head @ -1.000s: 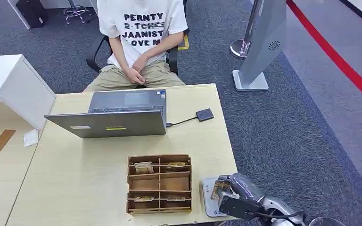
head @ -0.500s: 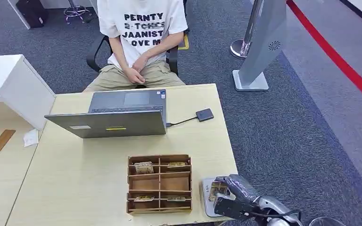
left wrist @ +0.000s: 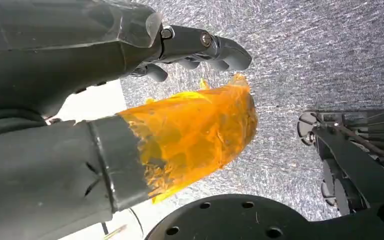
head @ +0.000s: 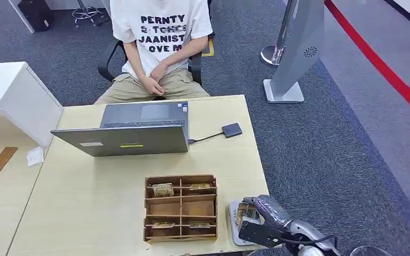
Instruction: Pass the card to the sensor for recognition and then transmit it.
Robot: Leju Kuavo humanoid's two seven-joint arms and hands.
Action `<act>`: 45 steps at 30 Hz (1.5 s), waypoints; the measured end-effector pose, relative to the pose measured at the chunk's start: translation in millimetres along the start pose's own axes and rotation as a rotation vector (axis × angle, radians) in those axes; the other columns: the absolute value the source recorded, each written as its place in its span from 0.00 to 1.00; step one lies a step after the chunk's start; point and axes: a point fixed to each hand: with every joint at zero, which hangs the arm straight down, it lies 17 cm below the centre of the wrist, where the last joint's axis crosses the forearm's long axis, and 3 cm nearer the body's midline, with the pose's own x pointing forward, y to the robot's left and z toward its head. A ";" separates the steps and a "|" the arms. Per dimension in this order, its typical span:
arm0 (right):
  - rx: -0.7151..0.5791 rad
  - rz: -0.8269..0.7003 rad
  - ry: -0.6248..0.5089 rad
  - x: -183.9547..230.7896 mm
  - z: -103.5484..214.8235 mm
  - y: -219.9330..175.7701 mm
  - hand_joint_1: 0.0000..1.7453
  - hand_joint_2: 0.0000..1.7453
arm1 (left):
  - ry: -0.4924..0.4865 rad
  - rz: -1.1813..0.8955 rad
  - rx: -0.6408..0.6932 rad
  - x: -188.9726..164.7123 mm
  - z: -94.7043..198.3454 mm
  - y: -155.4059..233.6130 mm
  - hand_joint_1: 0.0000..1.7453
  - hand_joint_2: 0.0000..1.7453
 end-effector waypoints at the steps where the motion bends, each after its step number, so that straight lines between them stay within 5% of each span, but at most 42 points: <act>1: -0.003 0.006 0.003 -0.8 -0.4 -0.6 1.00 1.00 | 0.000 0.000 0.000 0.1 0.0 0.0 0.00 0.00; 32: -0.035 0.062 0.038 -10.2 -2.1 -7.4 1.00 1.00 | 0.003 0.000 0.003 -0.5 -0.1 0.6 0.00 0.00; 45: -0.238 -0.028 0.017 13.2 -7.5 -30.5 1.00 1.00 | 0.000 0.019 0.006 0.9 -0.5 -1.9 0.00 0.00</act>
